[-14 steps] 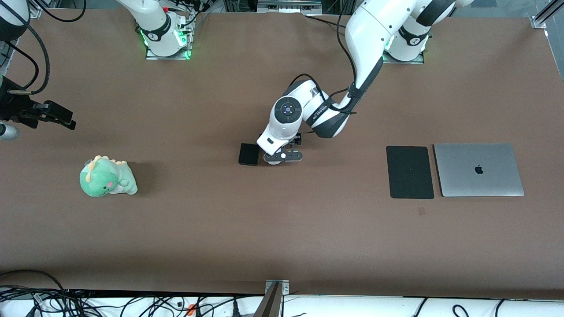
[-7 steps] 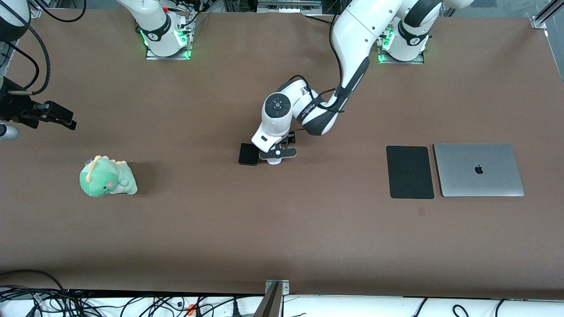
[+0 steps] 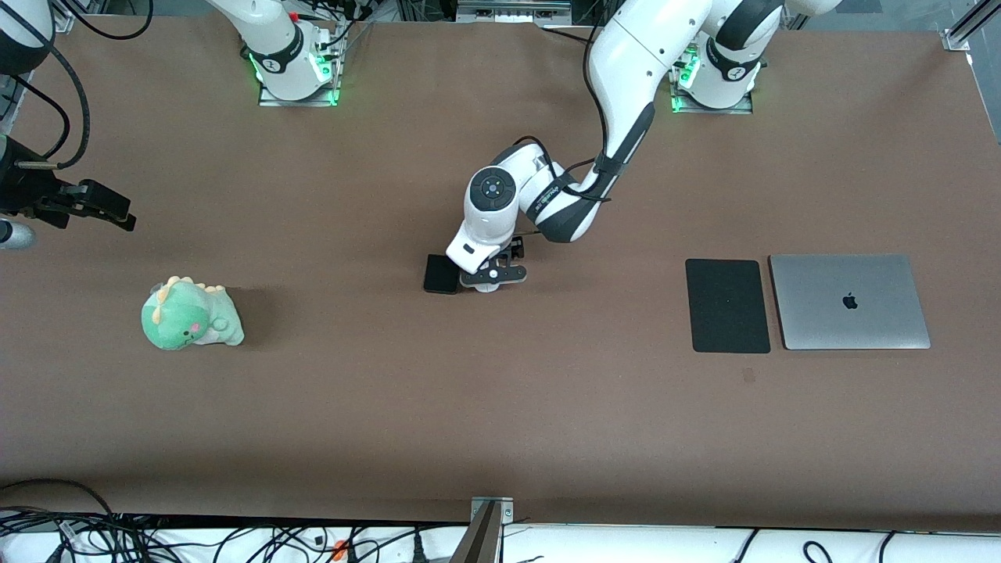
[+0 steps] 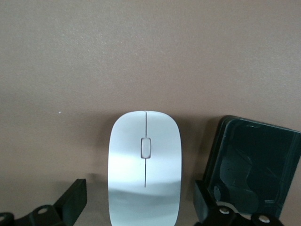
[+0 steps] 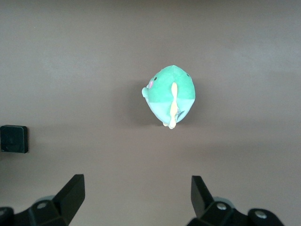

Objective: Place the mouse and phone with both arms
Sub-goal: 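Lower the left gripper and close it on the white mouse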

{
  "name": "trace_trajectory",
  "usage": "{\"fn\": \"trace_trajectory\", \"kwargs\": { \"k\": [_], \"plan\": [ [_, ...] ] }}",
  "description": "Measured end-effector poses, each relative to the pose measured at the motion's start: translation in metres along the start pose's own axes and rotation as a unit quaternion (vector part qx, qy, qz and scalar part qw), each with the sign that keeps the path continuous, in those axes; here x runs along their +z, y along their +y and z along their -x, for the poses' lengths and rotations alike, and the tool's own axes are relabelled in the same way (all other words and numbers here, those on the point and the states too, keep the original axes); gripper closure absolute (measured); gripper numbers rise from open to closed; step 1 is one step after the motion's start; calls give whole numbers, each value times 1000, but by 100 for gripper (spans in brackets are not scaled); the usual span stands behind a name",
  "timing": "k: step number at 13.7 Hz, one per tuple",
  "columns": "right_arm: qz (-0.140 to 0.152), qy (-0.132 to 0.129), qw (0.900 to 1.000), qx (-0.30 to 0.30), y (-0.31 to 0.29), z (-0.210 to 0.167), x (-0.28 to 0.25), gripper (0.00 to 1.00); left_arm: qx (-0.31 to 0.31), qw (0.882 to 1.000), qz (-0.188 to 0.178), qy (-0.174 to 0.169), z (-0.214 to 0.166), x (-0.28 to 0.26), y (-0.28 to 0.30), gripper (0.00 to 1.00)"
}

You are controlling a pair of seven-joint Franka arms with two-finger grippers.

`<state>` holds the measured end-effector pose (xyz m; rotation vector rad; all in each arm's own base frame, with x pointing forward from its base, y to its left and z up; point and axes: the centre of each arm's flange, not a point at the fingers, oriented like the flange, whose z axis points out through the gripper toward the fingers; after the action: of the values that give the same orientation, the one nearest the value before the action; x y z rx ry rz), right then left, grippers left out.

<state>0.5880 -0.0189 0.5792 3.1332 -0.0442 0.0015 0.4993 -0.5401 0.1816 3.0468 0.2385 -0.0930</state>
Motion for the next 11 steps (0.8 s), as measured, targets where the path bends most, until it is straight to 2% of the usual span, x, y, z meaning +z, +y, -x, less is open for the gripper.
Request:
{"fn": "trace_trajectory", "kwargs": {
  "k": [4,5,7,11],
  "plan": [
    [0,0,1000,0,0,0,0,0,-2,1000,-3,-1,-1,5,-2,3],
    [0,0,1000,0,0,0,0,0,-3,1000,-4,-1,-2,6,-3,9],
    [0,0,1000,0,0,0,0,0,-4,1000,-6,0,-3,8,-4,30],
    [0,0,1000,0,0,0,0,0,-6,1000,-3,5,-8,4,-3,37]
  ]
}}
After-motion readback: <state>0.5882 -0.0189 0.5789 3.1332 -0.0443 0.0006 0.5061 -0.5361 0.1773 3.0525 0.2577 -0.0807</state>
